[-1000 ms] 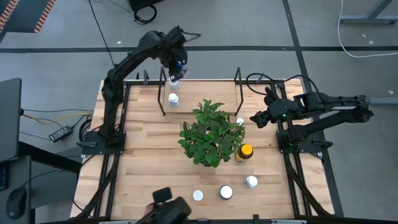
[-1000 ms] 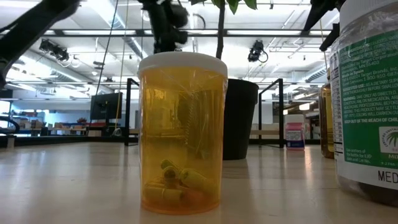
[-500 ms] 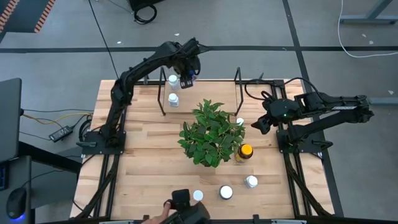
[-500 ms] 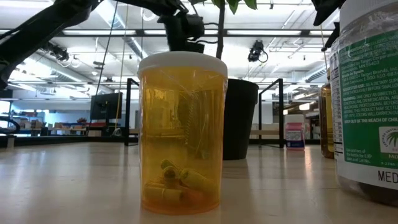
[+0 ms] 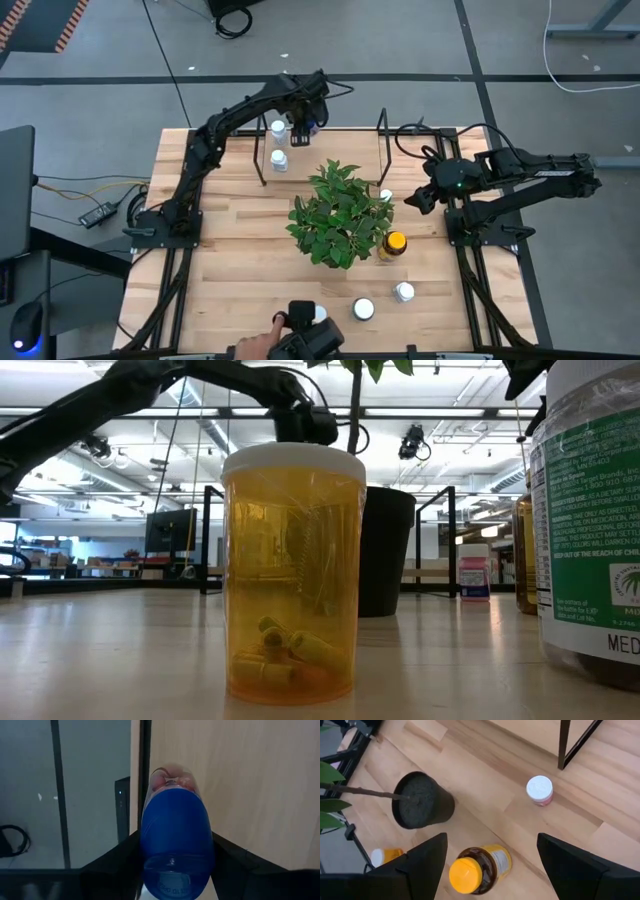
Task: Pick and place medicine bottles onto shelf by color
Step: Put the blue pill bottle on the shelf
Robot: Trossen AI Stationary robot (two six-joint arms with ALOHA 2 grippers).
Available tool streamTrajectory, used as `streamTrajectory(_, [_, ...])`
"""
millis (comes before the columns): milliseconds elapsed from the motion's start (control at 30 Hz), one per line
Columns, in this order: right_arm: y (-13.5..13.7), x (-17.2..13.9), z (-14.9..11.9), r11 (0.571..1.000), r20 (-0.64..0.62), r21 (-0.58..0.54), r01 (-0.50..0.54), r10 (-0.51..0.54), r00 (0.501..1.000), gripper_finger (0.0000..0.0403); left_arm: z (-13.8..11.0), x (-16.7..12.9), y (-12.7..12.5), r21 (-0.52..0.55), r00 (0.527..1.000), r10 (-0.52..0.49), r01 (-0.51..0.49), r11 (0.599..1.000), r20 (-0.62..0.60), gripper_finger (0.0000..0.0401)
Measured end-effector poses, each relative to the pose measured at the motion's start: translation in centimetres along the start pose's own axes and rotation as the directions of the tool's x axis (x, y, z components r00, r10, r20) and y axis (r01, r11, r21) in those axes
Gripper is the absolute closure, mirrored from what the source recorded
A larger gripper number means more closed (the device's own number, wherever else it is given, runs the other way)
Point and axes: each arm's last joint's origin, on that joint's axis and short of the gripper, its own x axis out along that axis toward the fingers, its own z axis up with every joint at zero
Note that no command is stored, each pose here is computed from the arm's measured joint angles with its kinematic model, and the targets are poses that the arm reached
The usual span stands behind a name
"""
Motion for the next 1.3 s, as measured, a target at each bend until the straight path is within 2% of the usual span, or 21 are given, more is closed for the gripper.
streamTrajectory(300, [0.0,0.0,0.0,0.999,-0.002,0.034,-0.002,0.002,1.0,0.0087,0.1,1.8,-0.2,0.158,0.999,-0.028,0.034,0.987,-0.043,0.0206])
streamTrajectory(433, [0.0,0.0,0.0,0.998,-0.008,0.056,-0.006,0.007,1.0,0.0087,0.2,2.8,-0.2,0.177,0.997,-0.041,0.052,0.983,-0.064,0.0205])
streamTrajectory(767, [0.1,0.0,-0.1,0.997,-0.036,0.071,-0.021,0.024,0.999,0.0087,0.2,2.9,0.1,0.276,0.998,-0.029,0.041,0.96,-0.047,0.0205])
streamTrajectory(1000, [0.1,0.0,-0.1,0.997,-0.053,0.071,-0.03,0.034,0.998,0.0087,0.2,3.3,0.1,0.281,0.998,-0.03,0.044,0.959,-0.053,0.0199])
streamTrajectory(1300, [0.1,0.0,-0.2,0.997,-0.056,0.068,-0.033,0.037,0.998,0.0087,0.2,3.4,0.1,0.256,0.998,-0.034,0.047,0.966,-0.056,0.0164])
